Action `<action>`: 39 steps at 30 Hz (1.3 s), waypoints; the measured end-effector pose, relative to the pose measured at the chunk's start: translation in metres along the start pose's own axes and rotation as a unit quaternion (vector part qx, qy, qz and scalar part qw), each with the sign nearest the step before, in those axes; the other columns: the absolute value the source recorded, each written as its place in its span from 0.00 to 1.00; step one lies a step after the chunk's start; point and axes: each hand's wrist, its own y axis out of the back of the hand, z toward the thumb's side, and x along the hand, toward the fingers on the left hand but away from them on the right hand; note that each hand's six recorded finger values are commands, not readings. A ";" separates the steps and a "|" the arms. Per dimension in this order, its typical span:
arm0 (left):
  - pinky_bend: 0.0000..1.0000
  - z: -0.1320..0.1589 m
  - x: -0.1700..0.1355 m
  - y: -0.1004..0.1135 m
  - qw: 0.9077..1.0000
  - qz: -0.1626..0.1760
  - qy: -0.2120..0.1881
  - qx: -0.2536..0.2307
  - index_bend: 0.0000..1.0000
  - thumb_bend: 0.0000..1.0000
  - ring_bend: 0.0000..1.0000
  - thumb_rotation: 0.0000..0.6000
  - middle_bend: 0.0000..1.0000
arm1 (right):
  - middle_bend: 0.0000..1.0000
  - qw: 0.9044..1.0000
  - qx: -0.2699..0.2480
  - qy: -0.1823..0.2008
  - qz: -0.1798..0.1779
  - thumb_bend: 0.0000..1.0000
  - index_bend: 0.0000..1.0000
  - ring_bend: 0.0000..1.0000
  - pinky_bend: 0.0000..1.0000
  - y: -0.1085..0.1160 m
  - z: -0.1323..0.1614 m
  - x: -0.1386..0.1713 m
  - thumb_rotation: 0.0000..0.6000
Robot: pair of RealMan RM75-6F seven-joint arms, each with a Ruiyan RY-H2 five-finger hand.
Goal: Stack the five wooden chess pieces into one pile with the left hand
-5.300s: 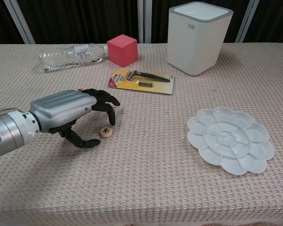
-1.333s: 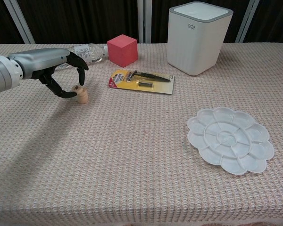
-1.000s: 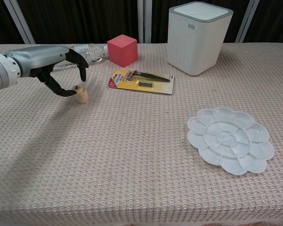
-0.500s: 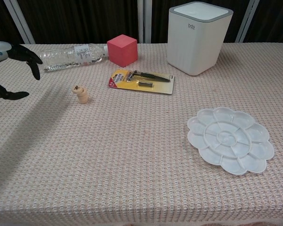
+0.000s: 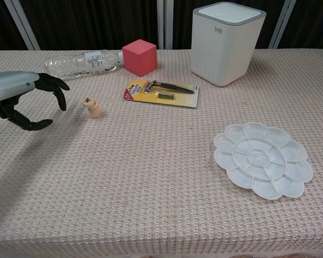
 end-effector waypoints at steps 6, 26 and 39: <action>0.00 0.003 0.005 0.001 1.000 0.005 -0.001 -0.004 0.37 0.38 0.00 1.00 0.09 | 0.00 1.000 -0.001 0.002 0.003 0.25 0.00 0.00 0.00 -0.002 0.000 -0.001 1.00; 0.00 0.009 0.013 -0.006 1.000 0.000 -0.011 -0.023 0.33 0.38 0.00 1.00 0.08 | 0.00 1.000 0.001 -0.004 0.008 0.25 0.00 0.00 0.00 -0.005 -0.003 -0.003 1.00; 0.00 0.014 0.015 -0.009 0.999 -0.003 -0.020 -0.029 0.32 0.38 0.00 1.00 0.08 | 0.00 1.000 0.001 -0.007 0.011 0.25 0.00 0.00 0.00 -0.007 -0.004 -0.003 1.00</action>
